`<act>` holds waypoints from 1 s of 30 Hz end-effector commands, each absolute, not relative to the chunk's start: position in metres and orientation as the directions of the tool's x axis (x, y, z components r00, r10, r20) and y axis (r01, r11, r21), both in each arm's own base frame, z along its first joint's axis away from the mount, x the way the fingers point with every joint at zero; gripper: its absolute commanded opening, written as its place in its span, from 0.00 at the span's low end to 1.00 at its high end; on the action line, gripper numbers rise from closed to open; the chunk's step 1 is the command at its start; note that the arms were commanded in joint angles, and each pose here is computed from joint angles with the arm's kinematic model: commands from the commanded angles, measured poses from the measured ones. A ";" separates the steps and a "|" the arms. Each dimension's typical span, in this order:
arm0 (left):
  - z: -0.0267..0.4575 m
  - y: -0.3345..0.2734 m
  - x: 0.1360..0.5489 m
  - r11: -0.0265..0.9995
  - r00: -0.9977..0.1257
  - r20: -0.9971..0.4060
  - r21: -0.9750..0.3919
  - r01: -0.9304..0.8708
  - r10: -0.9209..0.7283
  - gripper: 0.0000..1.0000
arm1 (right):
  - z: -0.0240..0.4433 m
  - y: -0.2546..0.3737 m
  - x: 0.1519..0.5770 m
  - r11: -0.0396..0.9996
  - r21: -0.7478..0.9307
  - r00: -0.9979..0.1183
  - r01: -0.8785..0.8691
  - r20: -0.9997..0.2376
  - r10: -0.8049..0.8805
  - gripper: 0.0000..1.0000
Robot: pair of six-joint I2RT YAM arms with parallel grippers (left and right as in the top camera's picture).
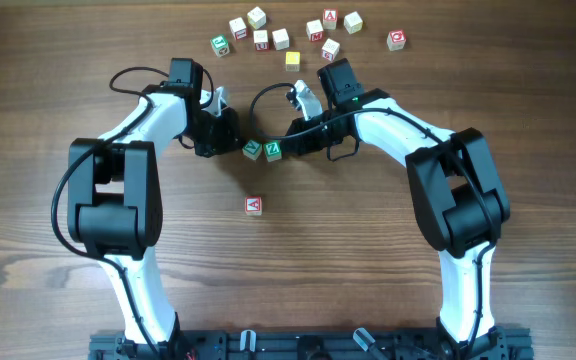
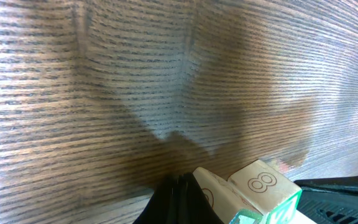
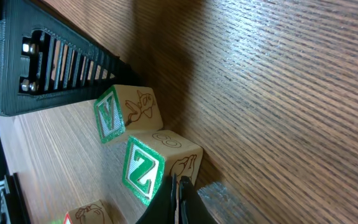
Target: Form a circle
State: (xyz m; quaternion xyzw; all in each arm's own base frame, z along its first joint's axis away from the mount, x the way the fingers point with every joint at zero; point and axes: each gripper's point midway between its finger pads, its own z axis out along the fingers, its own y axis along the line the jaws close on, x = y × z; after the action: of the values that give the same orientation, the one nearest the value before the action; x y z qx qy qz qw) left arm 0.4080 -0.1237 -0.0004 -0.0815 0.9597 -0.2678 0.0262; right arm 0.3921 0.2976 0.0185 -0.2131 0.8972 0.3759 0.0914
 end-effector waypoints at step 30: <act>-0.009 -0.124 0.410 0.841 -0.988 -0.026 -0.529 -0.115 -0.152 0.04 | 0.000 0.283 0.410 0.773 0.565 -0.952 -0.290 -0.256 -0.170 0.04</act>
State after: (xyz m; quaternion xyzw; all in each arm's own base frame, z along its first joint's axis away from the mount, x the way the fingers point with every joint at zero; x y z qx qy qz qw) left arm 0.4114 -0.1243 -0.0004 -0.0788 0.9592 -0.2693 0.0343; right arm 0.4025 0.2915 0.0128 -0.1727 0.9158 0.3492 0.0972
